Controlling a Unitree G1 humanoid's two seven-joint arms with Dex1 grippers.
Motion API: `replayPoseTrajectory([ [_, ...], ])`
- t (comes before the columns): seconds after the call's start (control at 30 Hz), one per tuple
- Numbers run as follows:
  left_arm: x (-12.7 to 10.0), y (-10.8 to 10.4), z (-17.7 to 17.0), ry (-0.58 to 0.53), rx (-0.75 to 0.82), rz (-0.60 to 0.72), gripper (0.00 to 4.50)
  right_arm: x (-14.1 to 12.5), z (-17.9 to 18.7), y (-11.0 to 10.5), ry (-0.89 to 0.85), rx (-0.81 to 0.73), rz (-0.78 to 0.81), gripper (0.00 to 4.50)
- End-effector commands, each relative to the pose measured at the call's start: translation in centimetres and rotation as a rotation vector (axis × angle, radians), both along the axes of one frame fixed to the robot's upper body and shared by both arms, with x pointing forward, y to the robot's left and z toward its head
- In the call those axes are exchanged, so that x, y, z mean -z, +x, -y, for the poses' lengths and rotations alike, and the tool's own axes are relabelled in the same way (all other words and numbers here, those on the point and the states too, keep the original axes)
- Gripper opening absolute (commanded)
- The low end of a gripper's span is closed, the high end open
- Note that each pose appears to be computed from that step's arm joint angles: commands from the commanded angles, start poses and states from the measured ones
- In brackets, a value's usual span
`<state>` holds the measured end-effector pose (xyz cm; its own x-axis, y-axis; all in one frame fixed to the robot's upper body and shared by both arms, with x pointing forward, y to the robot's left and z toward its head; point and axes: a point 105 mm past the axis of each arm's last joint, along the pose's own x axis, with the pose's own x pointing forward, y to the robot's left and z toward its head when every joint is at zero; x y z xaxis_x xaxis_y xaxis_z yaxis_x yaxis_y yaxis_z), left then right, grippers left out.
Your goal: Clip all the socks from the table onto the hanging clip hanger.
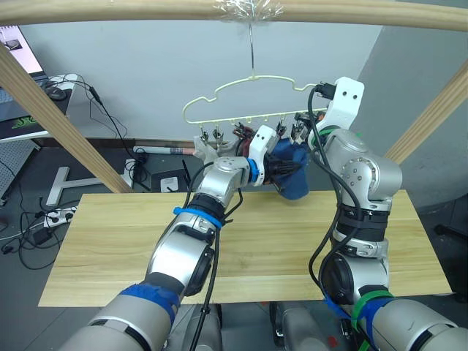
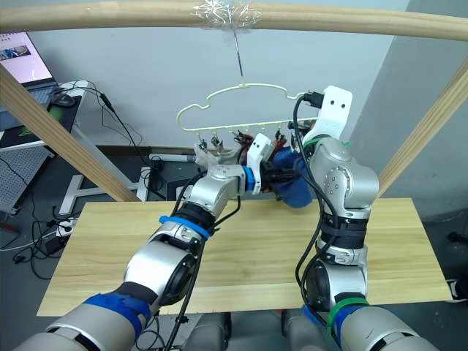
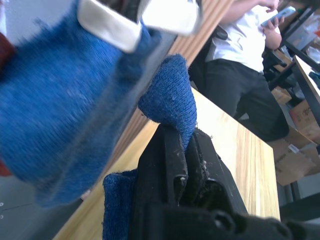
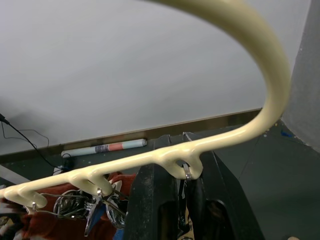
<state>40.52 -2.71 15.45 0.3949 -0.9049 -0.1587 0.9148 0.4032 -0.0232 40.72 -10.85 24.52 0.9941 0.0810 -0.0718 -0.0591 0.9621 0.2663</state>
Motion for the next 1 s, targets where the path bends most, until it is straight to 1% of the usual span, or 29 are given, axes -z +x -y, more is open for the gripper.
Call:
replayPoseTrajectory([
  [0.03, -2.2, 0.2, 0.9, -0.044, 0.010, 0.054, 0.02, -2.7, -0.5, -0.7, 0.014, -0.017, 0.092, 0.00],
  [0.3, -4.0, 0.0, 2.0, -0.117, 0.028, 0.049, 0.02, -2.3, -0.7, -0.9, 0.017, -0.020, 0.081, 0.00],
  [0.63, -4.6, 0.1, 2.2, -0.120, 0.026, 0.067, 0.02, -2.1, -0.7, -0.9, 0.008, -0.018, 0.075, 0.00],
  [0.7, -4.6, 0.1, 2.1, -0.120, 0.025, 0.067, 0.00, -2.1, -0.7, -1.0, 0.008, -0.019, 0.074, 0.68],
  [0.73, -4.6, 0.1, 2.1, -0.121, 0.024, 0.065, 0.00, -2.1, -0.7, -1.0, 0.007, -0.019, 0.073, 0.89],
  [0.87, -4.6, 0.2, 2.0, -0.120, 0.024, 0.057, 0.00, -1.9, -0.7, -1.0, -0.003, -0.019, 0.066, 2.41],
  [0.9, -4.5, 0.1, 2.0, -0.117, 0.027, 0.053, 0.00, -1.8, -0.7, -1.0, -0.005, -0.023, 0.063, 2.72],
  [0.97, -4.3, 0.1, 2.0, -0.111, 0.032, 0.047, 0.00, -1.6, -0.8, -1.1, -0.009, -0.029, 0.058, 2.72],
  [1.0, -4.3, 0.0, 2.0, -0.108, 0.036, 0.045, 0.57, -1.4, -0.8, -1.2, -0.013, -0.033, 0.054, 2.76],
])
